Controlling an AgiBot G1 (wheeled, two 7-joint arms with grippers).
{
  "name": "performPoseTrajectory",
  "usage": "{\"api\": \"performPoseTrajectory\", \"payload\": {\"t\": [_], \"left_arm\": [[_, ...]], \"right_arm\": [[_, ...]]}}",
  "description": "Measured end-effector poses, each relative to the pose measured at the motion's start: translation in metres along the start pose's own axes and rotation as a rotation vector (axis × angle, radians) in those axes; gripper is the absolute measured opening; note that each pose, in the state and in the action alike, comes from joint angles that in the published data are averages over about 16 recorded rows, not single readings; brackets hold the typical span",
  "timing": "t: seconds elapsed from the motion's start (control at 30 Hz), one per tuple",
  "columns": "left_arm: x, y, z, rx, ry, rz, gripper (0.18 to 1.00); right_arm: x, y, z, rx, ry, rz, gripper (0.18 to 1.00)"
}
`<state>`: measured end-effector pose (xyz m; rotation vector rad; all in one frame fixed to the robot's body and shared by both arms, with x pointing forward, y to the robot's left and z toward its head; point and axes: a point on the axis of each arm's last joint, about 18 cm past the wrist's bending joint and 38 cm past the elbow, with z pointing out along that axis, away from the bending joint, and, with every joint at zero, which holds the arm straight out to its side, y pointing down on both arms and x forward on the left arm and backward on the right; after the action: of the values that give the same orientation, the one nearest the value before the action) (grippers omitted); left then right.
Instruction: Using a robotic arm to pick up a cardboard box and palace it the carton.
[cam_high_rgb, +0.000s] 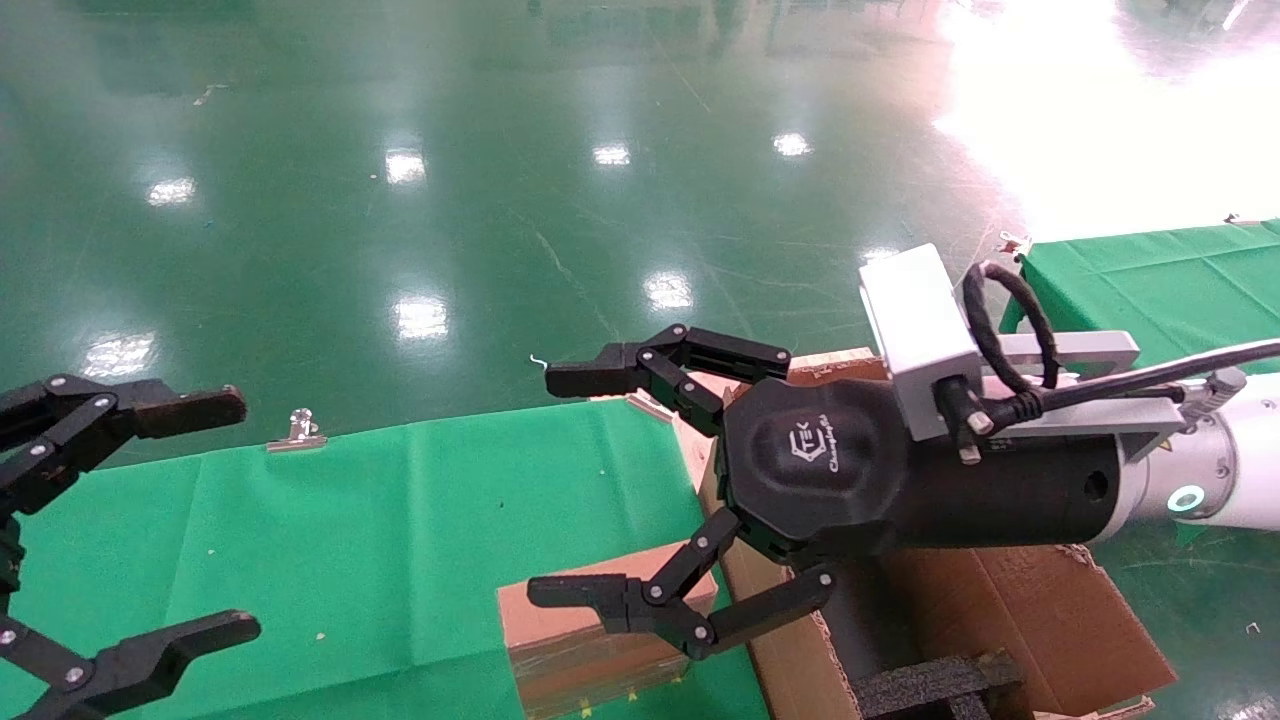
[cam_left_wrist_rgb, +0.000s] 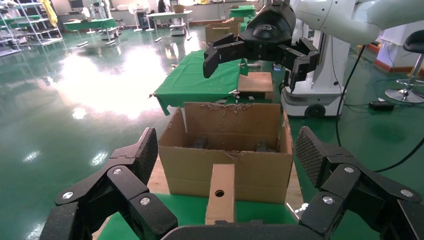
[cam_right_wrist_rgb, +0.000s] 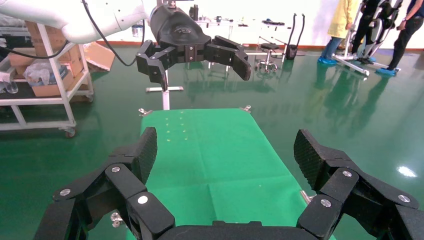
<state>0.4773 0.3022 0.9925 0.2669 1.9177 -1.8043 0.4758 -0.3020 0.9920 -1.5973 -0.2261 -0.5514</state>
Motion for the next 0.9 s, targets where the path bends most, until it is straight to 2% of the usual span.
{"api": "performPoseTrajectory", "payload": {"t": [0.9], "left_arm": [[0.0,0.0,0.0,0.0,0.0,0.0,0.994]], "right_arm": [[0.0,0.0001,0.0,-0.002,0.0,-0.002,1.001]]}}
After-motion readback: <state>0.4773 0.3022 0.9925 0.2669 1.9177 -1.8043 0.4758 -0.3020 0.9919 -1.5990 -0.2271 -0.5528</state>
